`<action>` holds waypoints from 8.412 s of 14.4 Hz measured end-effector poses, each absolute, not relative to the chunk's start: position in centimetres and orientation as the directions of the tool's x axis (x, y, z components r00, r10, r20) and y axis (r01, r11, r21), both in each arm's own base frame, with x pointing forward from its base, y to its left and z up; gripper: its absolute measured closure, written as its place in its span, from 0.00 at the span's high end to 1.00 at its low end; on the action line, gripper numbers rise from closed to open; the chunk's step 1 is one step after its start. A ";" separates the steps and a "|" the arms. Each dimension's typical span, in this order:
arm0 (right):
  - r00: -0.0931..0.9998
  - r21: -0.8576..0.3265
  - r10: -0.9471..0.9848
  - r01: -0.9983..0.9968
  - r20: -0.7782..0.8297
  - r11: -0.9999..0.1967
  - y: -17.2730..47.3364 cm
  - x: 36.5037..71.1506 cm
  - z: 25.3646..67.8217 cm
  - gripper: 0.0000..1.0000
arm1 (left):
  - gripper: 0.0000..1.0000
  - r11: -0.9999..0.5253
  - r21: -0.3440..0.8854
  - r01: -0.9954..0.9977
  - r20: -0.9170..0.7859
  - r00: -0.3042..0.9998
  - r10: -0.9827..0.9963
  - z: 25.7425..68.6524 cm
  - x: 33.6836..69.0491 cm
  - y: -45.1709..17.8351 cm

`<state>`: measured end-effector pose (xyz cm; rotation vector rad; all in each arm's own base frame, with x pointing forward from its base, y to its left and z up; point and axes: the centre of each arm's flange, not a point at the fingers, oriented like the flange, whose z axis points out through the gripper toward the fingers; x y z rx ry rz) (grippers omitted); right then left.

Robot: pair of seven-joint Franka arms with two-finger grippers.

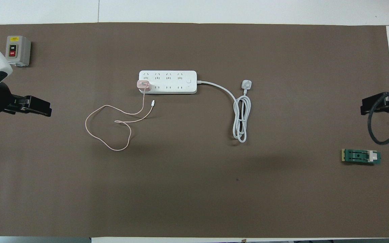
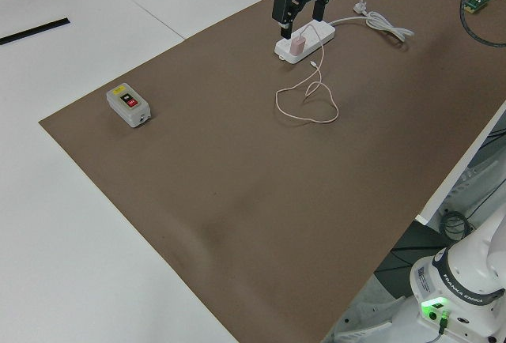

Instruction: Unplug charger and place it aside

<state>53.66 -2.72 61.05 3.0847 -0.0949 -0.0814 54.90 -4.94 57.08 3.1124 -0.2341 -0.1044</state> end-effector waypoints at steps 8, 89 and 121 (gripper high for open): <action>0.997 0.056 -0.062 -0.059 -0.051 -0.997 -2.7 53.7 61.0 1.00 | 1.00 -0.998 0.018 -0.055 -0.060 0.997 -0.056 57.0 55.2 -5.0; 0.142 -0.055 -0.682 -0.987 -0.717 -0.148 31.8 72.0 25.4 1.00 | 0.33 -0.042 0.019 0.999 -0.014 0.042 0.999 34.5 64.8 -29.1; 0.141 -0.088 -0.722 -0.990 -0.678 -0.111 33.0 71.2 23.9 0.96 | 0.33 -0.093 0.019 0.995 -0.012 0.093 0.996 34.5 64.8 -29.1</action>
